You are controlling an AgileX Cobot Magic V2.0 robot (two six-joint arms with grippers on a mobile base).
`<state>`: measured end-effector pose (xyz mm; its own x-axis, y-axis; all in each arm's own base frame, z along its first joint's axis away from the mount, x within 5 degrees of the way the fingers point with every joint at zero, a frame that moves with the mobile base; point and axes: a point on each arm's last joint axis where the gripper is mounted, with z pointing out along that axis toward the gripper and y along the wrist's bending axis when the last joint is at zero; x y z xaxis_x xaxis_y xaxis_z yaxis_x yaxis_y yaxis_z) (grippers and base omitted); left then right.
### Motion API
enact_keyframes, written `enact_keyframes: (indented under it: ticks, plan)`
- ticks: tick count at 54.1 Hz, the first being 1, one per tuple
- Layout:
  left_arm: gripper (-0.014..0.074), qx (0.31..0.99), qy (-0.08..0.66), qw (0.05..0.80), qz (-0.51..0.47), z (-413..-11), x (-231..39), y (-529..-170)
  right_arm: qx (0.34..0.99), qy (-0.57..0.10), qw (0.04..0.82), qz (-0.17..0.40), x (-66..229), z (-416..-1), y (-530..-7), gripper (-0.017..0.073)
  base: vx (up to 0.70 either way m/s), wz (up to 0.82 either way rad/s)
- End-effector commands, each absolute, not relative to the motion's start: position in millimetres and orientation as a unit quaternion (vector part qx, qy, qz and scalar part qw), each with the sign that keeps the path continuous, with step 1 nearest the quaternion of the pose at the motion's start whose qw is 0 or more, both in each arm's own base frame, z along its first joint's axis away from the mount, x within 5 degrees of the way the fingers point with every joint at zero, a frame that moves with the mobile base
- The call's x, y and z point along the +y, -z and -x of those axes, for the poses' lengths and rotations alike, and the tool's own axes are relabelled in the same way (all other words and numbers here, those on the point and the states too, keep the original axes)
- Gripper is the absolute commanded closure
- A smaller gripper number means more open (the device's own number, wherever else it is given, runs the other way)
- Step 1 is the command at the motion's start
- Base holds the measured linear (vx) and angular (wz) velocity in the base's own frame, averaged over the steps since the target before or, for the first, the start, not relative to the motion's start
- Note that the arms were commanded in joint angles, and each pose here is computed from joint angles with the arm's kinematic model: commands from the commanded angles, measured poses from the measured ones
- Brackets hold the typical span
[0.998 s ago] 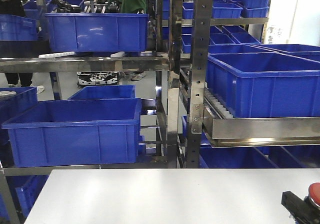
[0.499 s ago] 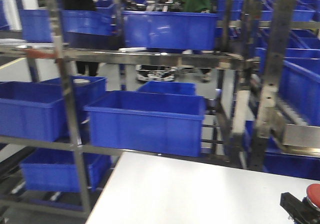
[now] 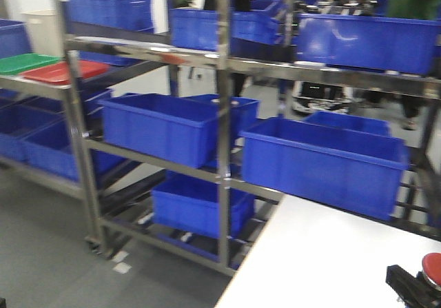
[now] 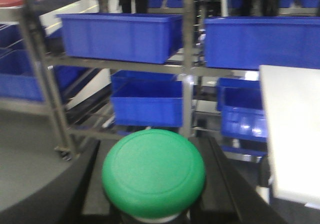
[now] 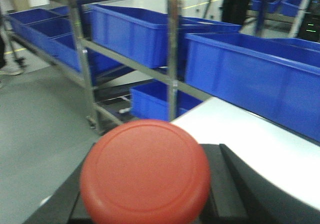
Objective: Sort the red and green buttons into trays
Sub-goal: 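Drive the base to the shelf with the green and red trays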
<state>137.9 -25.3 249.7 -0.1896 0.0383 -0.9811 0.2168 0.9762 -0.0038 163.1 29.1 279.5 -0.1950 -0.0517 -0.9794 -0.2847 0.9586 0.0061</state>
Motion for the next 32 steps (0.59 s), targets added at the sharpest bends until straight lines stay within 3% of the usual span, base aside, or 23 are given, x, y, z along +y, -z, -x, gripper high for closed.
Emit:
enact_keyframes:
  ticks: [1, 32]
  plan:
    - [0.0594, 0.734, 0.094, 0.667, -0.088, -139.7, -29.5, -266.4, 0.749, -0.108, 0.643, 0.116, 31.9, -163.9, -292.1, 0.0567, -0.17, 0.66]
    - [0.0594, 0.734, 0.094, 0.667, -0.088, -139.7, -29.5, -266.4, 0.749, -0.108, 0.643, 0.116, 31.9, -163.9, -292.1, 0.0567, -0.12, 0.72]
